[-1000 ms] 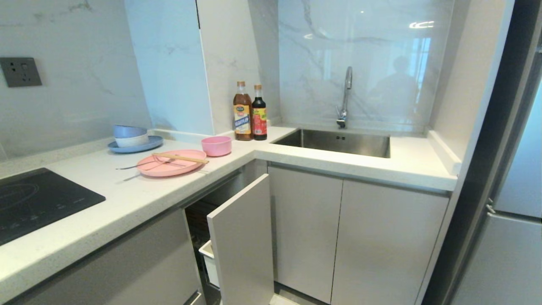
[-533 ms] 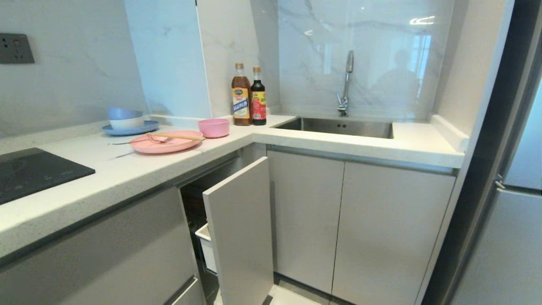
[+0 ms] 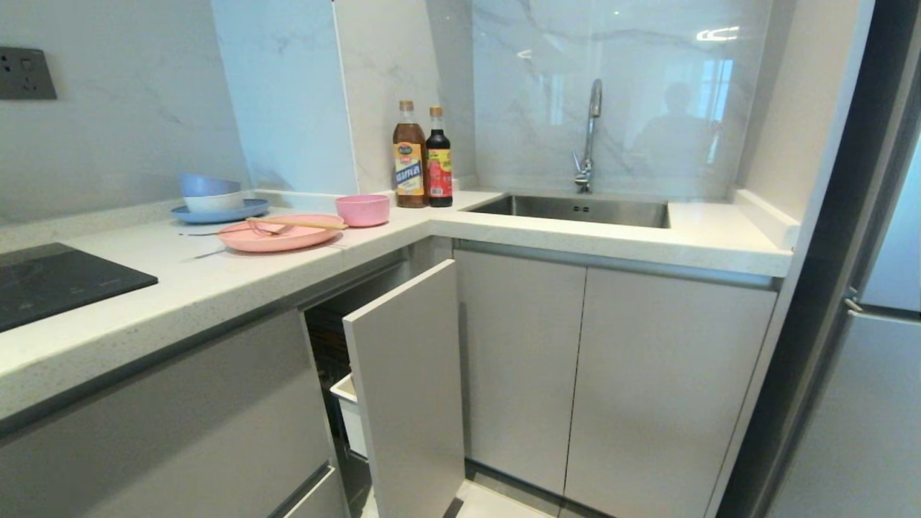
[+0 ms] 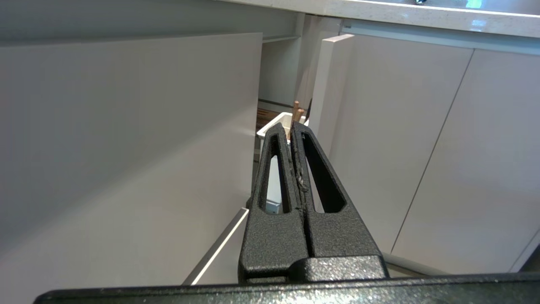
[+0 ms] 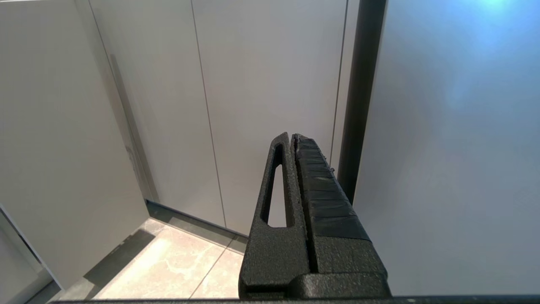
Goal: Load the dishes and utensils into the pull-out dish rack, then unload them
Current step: Open the cupboard
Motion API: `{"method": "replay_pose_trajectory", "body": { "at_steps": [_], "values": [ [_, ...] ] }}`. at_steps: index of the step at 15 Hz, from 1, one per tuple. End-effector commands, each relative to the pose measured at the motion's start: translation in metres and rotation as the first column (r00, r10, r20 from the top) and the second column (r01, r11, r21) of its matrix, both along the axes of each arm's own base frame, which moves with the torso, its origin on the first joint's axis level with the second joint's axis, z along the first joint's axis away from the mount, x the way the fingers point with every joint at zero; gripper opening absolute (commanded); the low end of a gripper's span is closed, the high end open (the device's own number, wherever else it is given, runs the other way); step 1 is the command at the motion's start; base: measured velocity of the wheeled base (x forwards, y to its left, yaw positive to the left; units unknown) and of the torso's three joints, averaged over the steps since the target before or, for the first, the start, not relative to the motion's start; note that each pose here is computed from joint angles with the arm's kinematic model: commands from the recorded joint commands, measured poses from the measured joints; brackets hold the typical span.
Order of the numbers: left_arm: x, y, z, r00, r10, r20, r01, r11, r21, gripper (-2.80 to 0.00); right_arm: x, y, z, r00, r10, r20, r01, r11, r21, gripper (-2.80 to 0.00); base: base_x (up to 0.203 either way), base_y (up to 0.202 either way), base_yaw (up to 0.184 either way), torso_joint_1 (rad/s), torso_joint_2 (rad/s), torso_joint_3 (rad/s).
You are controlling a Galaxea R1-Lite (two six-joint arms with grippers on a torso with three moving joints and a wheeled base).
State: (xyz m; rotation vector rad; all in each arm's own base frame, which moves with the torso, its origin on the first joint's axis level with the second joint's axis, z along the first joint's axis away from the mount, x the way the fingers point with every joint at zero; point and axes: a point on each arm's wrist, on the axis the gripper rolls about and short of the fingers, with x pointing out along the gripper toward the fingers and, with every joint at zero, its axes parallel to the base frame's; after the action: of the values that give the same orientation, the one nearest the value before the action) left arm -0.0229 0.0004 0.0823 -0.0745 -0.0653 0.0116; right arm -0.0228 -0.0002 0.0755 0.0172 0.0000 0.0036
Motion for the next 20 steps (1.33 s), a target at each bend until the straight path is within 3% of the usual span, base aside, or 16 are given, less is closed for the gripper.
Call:
{"method": "replay_pose_trajectory", "body": {
  "at_steps": [1, 12, 14, 17, 20],
  "values": [
    [0.002, 0.000, -0.007, 1.000, 0.000, -0.025, 0.000, 1.000, -0.001, -2.80, 0.000, 0.000, 0.000, 1.000, 0.001, -0.002, -0.001, 1.000, 0.000, -2.80, 0.000, 0.000, 0.000, 0.000, 0.00, 0.000],
    [0.002, 0.000, -0.006, 1.000, 0.003, -0.026, -0.003, 1.000, 0.010, -2.80, 0.000, 0.000, 0.000, 1.000, 0.001, -0.002, -0.001, 1.000, 0.000, -2.80, 0.000, 0.000, 0.000, 0.000, 0.00, 0.000],
    [-0.006, 0.000, 0.016, 0.999, 0.003, 0.040, -0.004, 1.000, 0.021, -2.80, 0.000, 0.000, 0.000, 1.000, 0.000, -0.002, 0.000, 1.000, 0.000, -2.80, 0.000, 0.000, 0.000, 0.000, 0.00, 0.000],
    [-0.025, 0.000, 0.077, 0.993, 0.026, 0.119, -0.034, 0.997, 0.069, -2.80, 0.000, 0.000, 0.000, 1.000, 0.000, -0.002, 0.000, 1.000, 0.000, -2.80, 0.000, 0.000, 0.000, 0.000, 0.00, 0.000],
    [-0.024, 0.001, 0.146, 0.991, 0.041, 0.129, -0.057, 0.991, 0.122, -2.80, 0.000, 0.000, 0.000, 1.000, 0.001, -0.002, -0.001, 1.000, 0.000, -2.80, 0.000, 0.000, 0.000, 0.000, 0.00, 0.000]
  ]
}}
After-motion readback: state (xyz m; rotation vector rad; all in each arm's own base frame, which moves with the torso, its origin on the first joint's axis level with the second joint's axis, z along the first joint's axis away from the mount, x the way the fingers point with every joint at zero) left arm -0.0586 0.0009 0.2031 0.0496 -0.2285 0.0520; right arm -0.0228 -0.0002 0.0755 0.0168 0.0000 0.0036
